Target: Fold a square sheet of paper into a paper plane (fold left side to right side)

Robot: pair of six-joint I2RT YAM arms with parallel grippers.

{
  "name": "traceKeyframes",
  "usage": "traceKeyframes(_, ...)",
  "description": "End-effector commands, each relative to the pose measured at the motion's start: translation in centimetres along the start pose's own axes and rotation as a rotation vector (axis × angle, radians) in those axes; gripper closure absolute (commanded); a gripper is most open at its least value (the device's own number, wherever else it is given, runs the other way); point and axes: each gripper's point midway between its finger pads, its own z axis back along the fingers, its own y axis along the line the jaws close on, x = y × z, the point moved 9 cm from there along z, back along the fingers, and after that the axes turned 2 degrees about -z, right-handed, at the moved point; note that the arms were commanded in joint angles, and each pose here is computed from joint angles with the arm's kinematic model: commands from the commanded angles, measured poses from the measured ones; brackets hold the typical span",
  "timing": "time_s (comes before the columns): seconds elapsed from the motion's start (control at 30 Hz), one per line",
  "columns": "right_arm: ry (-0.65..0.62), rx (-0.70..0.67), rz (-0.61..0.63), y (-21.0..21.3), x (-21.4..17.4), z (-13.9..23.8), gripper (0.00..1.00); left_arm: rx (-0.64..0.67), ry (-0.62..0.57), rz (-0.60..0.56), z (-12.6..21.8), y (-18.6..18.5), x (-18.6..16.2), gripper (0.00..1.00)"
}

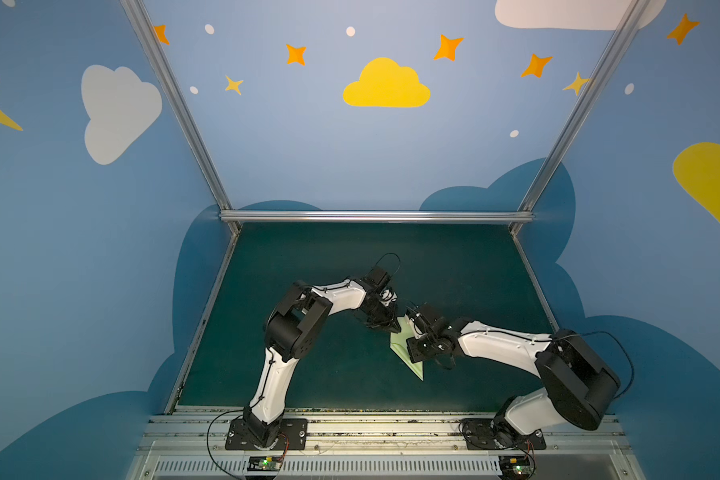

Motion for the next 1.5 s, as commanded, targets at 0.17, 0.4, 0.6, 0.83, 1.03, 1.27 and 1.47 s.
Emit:
traceKeyframes(0.17, 0.011, 0.012, -0.009, -0.2, -0.1, -0.8, 1.00, 0.086, 0.049, 0.047, -0.8, 2.2, -1.4, 0.88)
traceKeyframes(0.4, 0.031, -0.006, -0.021, -0.6, -0.7, -1.5, 1.00, 0.085, 0.050, 0.050, -0.8, 2.2, -1.5, 0.89)
traceKeyframes(0.6, 0.035, -0.009, -0.039, -0.8, -1.1, -1.4, 1.00, 0.086, 0.049, 0.050, -0.8, 2.3, -1.6, 0.90)
traceKeyframes(0.83, -0.008, 0.063, -0.063, 0.0, -0.6, 0.2, 1.00, 0.083, 0.044, 0.052, -0.7, 2.2, -1.8, 0.91)
traceKeyframes(1.03, 0.006, 0.087, -0.073, -0.1, -1.4, 0.3, 1.00, 0.082, 0.043, 0.053, -0.7, 2.2, -1.9, 0.91)
traceKeyframes(1.27, 0.009, 0.061, -0.071, -0.3, -1.4, 0.0, 1.00, 0.084, 0.048, 0.055, -0.9, 2.3, -2.0, 0.92)
traceKeyframes(1.47, 0.012, 0.025, -0.057, -0.6, -1.2, -0.2, 1.00, 0.086, 0.049, 0.056, -0.9, 2.4, -2.0, 0.92)
